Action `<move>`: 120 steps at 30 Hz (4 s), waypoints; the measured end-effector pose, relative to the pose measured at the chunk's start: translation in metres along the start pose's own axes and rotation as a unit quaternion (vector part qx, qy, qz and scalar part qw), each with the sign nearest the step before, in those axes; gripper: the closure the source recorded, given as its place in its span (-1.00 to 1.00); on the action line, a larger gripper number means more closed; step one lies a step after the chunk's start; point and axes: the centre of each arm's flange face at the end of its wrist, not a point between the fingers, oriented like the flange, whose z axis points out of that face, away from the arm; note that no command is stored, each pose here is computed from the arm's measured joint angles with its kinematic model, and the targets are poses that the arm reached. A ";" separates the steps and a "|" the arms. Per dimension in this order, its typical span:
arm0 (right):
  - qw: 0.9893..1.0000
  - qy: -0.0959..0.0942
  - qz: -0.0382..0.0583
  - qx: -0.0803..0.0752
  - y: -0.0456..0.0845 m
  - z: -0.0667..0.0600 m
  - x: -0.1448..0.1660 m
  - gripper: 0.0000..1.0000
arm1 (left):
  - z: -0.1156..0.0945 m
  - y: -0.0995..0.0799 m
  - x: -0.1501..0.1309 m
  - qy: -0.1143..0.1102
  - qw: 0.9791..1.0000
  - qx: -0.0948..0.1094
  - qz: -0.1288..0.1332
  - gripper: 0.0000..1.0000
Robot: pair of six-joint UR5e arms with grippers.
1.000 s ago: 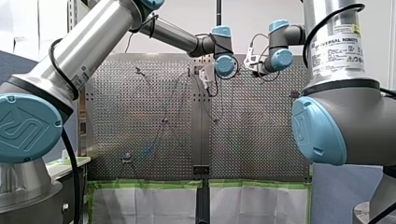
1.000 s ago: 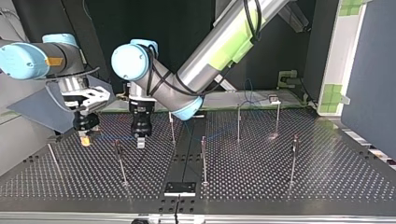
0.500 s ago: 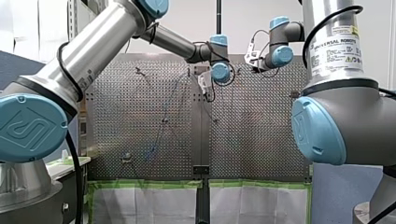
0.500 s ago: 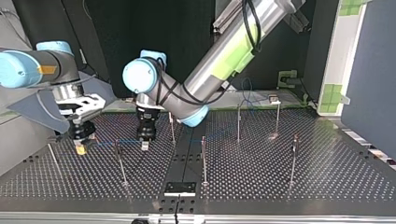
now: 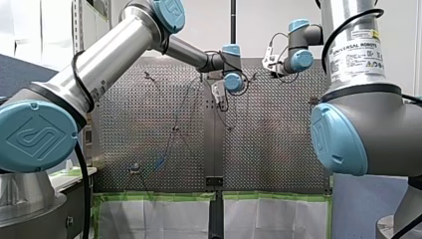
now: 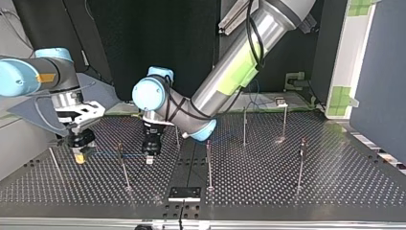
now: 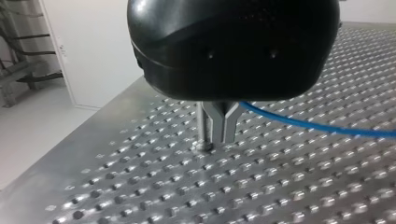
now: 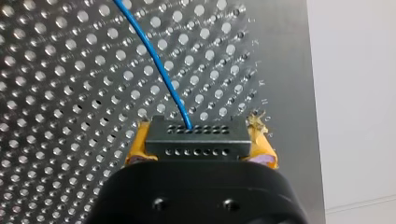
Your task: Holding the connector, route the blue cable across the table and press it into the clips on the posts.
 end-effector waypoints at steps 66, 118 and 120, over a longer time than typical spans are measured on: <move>1.000 -0.007 -0.003 -0.004 0.013 0.005 0.004 1.00 | -0.113 -0.034 -0.078 0.018 0.998 0.036 -0.045 -1.00; 1.000 -0.015 -0.006 -0.002 0.008 0.005 -0.007 1.00 | -0.180 0.077 0.081 -0.008 0.993 -0.071 -0.098 -1.00; 1.000 -0.016 -0.006 -0.002 0.009 0.005 -0.007 1.00 | -0.184 0.080 0.085 -0.008 0.993 -0.069 -0.097 -1.00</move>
